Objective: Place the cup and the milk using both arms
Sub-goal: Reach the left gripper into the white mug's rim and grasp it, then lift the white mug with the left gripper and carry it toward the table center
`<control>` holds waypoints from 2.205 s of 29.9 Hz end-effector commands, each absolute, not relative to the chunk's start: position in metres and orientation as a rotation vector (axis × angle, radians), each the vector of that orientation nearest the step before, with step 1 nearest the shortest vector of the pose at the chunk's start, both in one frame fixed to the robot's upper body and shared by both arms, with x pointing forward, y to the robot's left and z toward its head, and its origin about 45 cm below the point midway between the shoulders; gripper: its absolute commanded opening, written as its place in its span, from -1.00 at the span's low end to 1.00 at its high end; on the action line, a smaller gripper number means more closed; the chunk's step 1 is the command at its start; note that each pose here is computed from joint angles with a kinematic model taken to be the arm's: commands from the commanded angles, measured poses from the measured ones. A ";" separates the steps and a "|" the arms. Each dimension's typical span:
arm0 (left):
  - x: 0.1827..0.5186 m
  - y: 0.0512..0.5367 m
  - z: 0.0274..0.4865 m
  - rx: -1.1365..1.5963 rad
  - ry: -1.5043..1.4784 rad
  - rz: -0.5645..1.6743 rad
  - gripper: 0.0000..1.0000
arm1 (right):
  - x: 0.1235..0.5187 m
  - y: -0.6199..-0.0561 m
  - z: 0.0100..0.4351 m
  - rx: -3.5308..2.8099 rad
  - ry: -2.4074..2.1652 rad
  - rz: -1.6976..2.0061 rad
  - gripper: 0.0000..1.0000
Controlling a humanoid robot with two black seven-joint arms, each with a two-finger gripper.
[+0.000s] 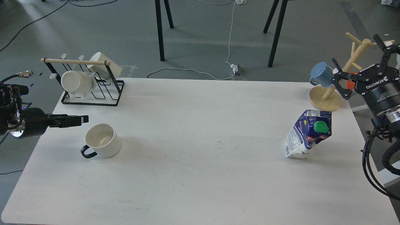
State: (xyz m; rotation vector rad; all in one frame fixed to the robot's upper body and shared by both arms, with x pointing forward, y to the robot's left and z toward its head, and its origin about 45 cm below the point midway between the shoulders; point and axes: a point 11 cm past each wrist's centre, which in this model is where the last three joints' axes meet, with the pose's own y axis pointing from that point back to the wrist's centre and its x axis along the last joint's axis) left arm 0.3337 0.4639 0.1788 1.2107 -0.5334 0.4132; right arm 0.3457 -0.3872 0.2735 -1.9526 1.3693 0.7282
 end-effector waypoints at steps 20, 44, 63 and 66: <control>0.327 0.479 0.150 1.345 -0.573 0.323 0.94 | 0.339 -0.393 0.261 -1.937 1.404 0.752 0.98; 0.344 0.436 0.142 1.260 -0.540 0.283 0.93 | 0.338 -0.392 0.258 -1.932 1.405 0.762 0.98; 0.339 0.434 0.120 1.276 -0.507 0.269 -0.13 | 0.334 -0.394 0.255 -1.932 1.419 0.772 0.98; 0.340 0.432 0.120 1.275 -0.519 0.264 -0.57 | 0.334 -0.394 0.253 -1.930 1.420 0.776 0.98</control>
